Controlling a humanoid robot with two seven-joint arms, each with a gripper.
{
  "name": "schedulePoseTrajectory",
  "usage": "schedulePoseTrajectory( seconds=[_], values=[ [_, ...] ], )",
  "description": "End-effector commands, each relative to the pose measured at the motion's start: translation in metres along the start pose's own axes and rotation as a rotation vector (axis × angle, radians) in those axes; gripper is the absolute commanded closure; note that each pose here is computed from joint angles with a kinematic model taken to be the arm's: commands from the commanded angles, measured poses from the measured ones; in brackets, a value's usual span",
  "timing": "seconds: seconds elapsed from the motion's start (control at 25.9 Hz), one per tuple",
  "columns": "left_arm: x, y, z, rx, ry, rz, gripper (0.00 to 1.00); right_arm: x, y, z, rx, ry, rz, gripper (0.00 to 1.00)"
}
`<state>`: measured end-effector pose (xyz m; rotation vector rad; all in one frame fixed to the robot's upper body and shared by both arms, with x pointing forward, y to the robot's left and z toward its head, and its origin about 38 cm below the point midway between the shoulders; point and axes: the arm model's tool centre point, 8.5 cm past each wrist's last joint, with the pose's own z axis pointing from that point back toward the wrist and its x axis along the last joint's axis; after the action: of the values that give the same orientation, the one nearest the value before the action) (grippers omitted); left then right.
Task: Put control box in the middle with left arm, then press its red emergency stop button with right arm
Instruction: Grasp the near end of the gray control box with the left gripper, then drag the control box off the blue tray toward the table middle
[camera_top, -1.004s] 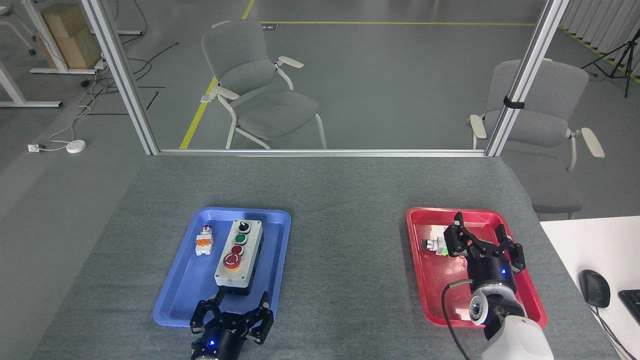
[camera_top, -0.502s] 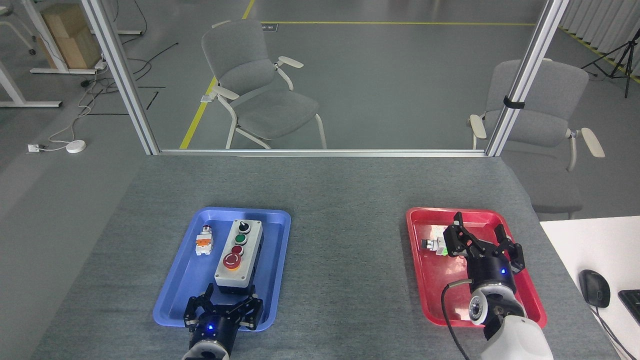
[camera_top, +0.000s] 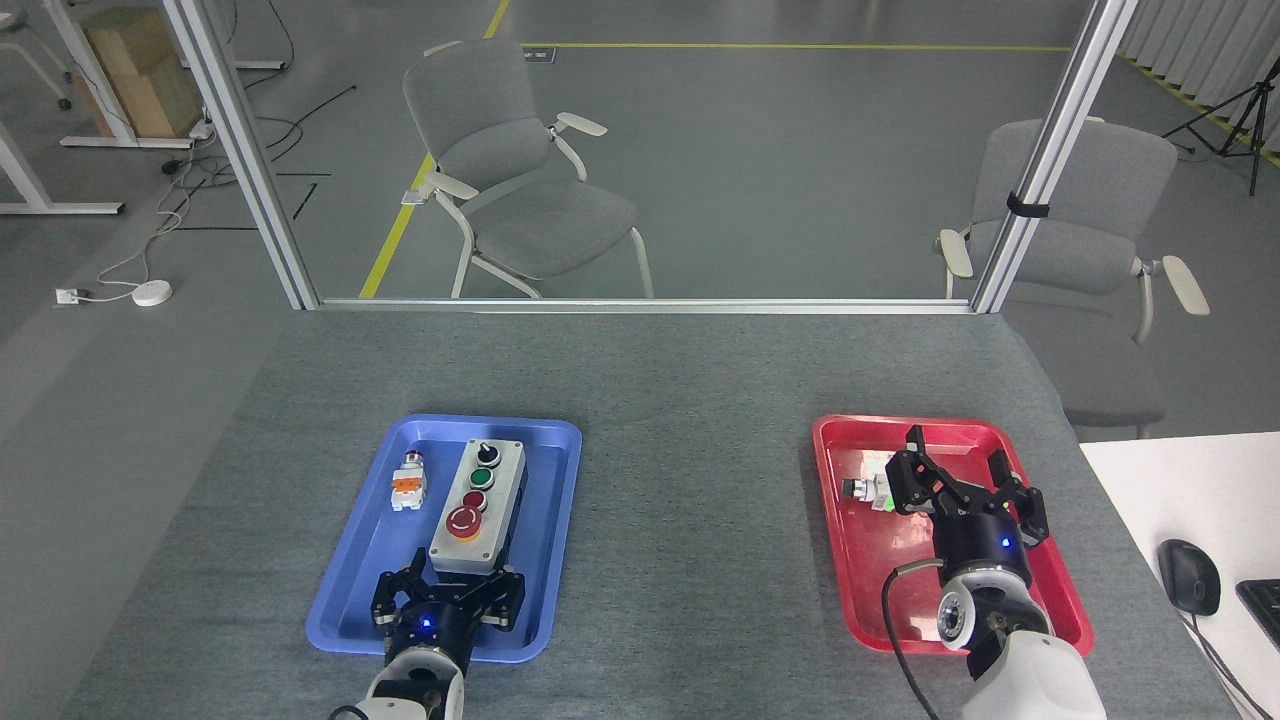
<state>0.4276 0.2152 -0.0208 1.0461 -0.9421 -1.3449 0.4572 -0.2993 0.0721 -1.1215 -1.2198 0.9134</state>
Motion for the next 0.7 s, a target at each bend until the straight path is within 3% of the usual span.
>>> schedulePoseTrajectory(
  seconds=[0.0, 0.5, 0.66],
  values=[
    [0.004, 0.003, -0.009, -0.007, -0.001, 0.003, 0.01, 0.0, 0.0, 0.0, 0.001, 0.0, 0.0, 0.0],
    [0.007, 0.009, -0.028, -0.041, -0.011, 0.046, 0.04, 0.001, 0.0, 0.0, 0.0, -0.002, -0.001, 0.0],
    [0.009, 0.012, -0.03, -0.045, -0.033, 0.045, 0.59, 0.001, 0.0, 0.0, 0.0, -0.002, 0.0, 0.0]
  ],
)
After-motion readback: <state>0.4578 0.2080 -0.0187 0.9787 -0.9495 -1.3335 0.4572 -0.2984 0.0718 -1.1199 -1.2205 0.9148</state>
